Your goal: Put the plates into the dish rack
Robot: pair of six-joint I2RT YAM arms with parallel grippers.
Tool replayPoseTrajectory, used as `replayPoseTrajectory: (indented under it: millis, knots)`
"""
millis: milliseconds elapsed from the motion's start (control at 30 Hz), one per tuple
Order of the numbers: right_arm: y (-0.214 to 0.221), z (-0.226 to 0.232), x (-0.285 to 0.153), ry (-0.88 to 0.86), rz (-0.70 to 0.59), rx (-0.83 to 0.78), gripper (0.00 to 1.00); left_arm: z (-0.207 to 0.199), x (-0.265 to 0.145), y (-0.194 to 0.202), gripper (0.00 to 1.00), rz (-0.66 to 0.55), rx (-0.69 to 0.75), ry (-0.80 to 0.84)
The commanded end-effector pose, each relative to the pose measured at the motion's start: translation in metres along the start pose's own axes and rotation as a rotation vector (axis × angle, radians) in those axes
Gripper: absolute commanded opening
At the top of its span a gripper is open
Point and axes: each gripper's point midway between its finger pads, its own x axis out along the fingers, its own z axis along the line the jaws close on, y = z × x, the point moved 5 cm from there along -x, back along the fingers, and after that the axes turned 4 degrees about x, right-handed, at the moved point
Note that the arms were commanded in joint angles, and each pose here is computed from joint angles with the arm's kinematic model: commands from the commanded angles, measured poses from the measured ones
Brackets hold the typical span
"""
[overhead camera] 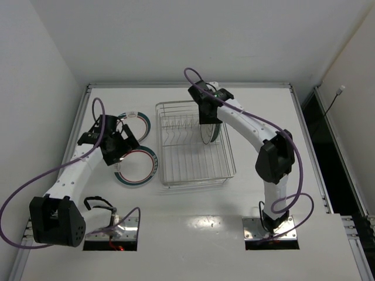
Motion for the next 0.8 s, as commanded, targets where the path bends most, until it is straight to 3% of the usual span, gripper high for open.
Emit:
replayPoseTrajectory:
  millis: [0,67,200,367,600,767]
  knots:
    - [-0.016,0.008,-0.021,-0.135,-0.063,0.044,0.41,0.033,0.008,0.009,1.00,0.033,-0.100,-0.136]
    - [-0.023,0.004,-0.036,-0.166,-0.095,0.055,0.52,0.042,0.014,0.013,1.00,0.058,-0.157,-0.128]
    - [-0.041,-0.003,-0.068,-0.231,-0.182,0.085,0.60,0.061,0.020,0.018,1.00,0.091,-0.260,-0.116]
    - [-0.053,-0.003,-0.101,-0.367,-0.291,0.075,0.62,0.079,0.027,0.029,1.00,0.080,-0.369,-0.103]
    - [-0.043,-0.002,-0.108,-0.428,-0.263,0.059,0.62,0.095,0.039,0.057,1.00,0.117,-0.482,-0.064]
    - [-0.033,-0.010,-0.105,-0.428,-0.245,0.067,0.62,0.093,0.041,0.064,0.88,0.109,-0.499,-0.026]
